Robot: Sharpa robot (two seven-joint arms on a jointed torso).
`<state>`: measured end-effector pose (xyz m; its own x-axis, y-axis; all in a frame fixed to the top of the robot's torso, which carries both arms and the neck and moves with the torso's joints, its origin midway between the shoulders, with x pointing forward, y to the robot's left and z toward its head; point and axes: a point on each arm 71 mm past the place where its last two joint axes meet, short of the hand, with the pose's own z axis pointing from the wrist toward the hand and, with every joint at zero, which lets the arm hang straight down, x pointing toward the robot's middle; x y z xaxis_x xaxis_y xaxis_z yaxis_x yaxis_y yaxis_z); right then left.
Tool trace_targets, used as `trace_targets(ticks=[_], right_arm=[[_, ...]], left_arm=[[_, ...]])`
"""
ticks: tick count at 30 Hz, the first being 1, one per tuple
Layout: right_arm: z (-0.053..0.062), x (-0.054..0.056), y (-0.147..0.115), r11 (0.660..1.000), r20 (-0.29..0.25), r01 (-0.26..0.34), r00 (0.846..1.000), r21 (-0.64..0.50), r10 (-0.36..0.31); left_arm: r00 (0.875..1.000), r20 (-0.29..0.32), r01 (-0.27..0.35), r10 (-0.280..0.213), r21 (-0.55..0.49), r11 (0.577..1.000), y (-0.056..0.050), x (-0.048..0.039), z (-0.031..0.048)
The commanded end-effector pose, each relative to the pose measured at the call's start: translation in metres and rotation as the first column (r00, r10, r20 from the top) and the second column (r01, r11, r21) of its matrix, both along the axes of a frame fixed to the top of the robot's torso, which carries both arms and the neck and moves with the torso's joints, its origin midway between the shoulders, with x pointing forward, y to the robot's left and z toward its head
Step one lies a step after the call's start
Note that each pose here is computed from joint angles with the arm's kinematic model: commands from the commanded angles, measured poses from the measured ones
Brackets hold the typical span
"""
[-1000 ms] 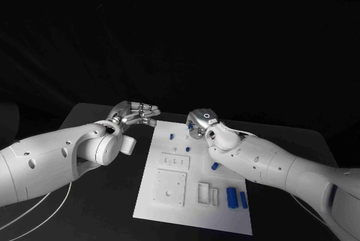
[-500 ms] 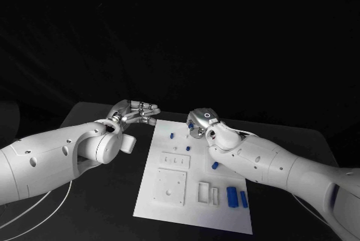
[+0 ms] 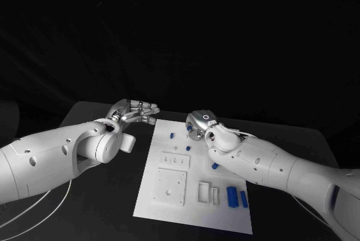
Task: Assemble the parts on the task board
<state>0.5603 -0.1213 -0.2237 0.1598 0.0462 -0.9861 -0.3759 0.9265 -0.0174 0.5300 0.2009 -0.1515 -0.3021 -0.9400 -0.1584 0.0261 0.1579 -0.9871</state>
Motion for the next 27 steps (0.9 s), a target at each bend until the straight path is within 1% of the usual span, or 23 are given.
trace_targets(ticks=[1, 18, 27], right_arm=[[-0.0068, -0.001, -0.0006, 0.999, -0.042, 0.001, 0.999, -0.038, -0.003], [-0.0122, 0.0027, -0.0044, 1.0, -0.056, 0.015, 0.998, -0.027, -0.016], [-0.0084, 0.0004, -0.0063, 1.0, -0.025, 0.007, 1.0, 0.01, -0.007]], left_arm=[[1.0, 0.006, 0.018, -0.017, -0.004, 1.0, -0.0026, -0.0003, 0.0016], [1.0, 0.004, 0.02, -0.02, -0.004, 1.0, -0.0036, -0.0001, 0.0014], [1.0, 0.002, 0.018, -0.018, -0.003, 1.0, -0.0019, 0.0002, 0.0013]])
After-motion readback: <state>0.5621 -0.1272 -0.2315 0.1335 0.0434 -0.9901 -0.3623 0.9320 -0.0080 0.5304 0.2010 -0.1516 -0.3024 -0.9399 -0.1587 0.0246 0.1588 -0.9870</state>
